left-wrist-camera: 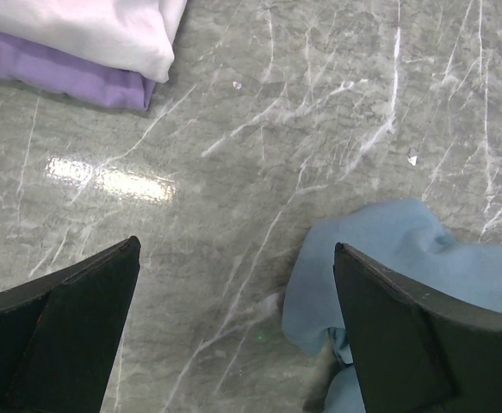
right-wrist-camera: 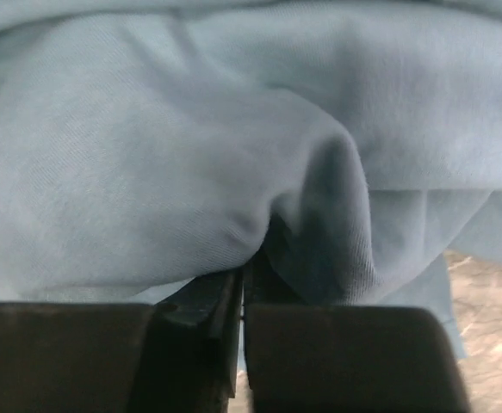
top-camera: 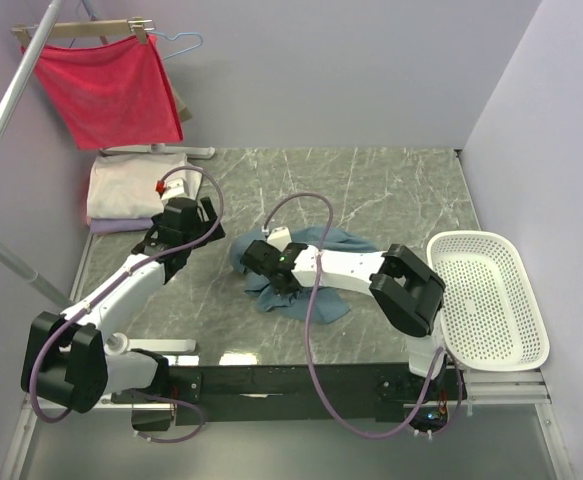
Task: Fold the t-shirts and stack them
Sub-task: Flatten out the tshirt
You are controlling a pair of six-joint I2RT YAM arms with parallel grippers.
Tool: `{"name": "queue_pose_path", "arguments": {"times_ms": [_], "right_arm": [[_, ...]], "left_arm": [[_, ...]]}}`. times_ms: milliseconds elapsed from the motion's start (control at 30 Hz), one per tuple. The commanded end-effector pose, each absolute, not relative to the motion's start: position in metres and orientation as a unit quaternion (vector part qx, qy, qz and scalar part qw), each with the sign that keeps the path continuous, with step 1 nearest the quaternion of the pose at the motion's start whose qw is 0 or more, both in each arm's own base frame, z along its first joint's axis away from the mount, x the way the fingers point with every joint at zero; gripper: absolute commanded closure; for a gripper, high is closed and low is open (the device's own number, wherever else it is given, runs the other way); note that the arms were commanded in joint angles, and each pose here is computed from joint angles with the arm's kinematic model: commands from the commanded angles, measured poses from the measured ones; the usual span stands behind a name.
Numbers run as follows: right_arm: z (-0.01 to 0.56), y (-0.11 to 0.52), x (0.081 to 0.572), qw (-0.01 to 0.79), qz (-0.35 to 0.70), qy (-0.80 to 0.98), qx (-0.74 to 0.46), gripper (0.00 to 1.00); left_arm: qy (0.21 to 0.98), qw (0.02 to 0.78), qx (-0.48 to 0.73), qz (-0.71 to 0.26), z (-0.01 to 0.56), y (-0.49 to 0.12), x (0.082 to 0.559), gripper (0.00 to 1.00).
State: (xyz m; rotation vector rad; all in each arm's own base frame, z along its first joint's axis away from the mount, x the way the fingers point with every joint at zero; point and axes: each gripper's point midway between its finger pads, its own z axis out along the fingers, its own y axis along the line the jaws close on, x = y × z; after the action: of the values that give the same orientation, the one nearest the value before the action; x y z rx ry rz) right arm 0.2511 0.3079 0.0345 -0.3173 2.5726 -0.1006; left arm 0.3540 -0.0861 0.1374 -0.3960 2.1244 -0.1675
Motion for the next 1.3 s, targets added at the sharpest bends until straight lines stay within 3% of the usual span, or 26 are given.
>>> {"name": "queue_pose_path", "arguments": {"times_ms": [0,133,367,567,667,967,1167,1267], "right_arm": [[0.049,0.296,0.259,0.307,-0.051,0.945,-0.1,1.0],[0.108,0.281,0.272,0.371,-0.045,0.923,-0.088,1.0],[0.358,0.251,0.296,0.569,0.048,0.819,-0.059,1.0],[0.503,0.243,0.291,0.655,0.105,0.744,-0.079,1.0],[0.549,0.25,0.286,0.684,0.133,0.711,-0.095,1.0],[0.593,0.279,0.234,0.726,0.193,0.642,-0.156,1.0],[0.553,0.231,0.282,0.726,0.038,0.683,-0.064,1.0],[0.543,0.2,0.305,0.714,0.044,0.699,-0.02,1.0]], "left_arm": [[0.861,0.479,-0.152,-0.083,0.147,-0.089,0.355,0.01],[0.862,0.478,-0.15,-0.083,0.148,-0.089,0.356,0.0],[0.859,0.481,-0.14,-0.106,0.154,-0.098,0.359,0.01],[0.852,0.49,-0.143,-0.115,0.162,-0.1,0.36,0.01],[0.851,0.492,-0.144,-0.119,0.164,-0.101,0.361,0.01],[0.844,0.503,-0.15,-0.111,0.172,-0.095,0.361,0.01],[0.846,0.497,-0.149,-0.119,0.169,-0.099,0.362,0.01],[0.848,0.494,-0.147,-0.121,0.167,-0.101,0.366,0.01]]}}
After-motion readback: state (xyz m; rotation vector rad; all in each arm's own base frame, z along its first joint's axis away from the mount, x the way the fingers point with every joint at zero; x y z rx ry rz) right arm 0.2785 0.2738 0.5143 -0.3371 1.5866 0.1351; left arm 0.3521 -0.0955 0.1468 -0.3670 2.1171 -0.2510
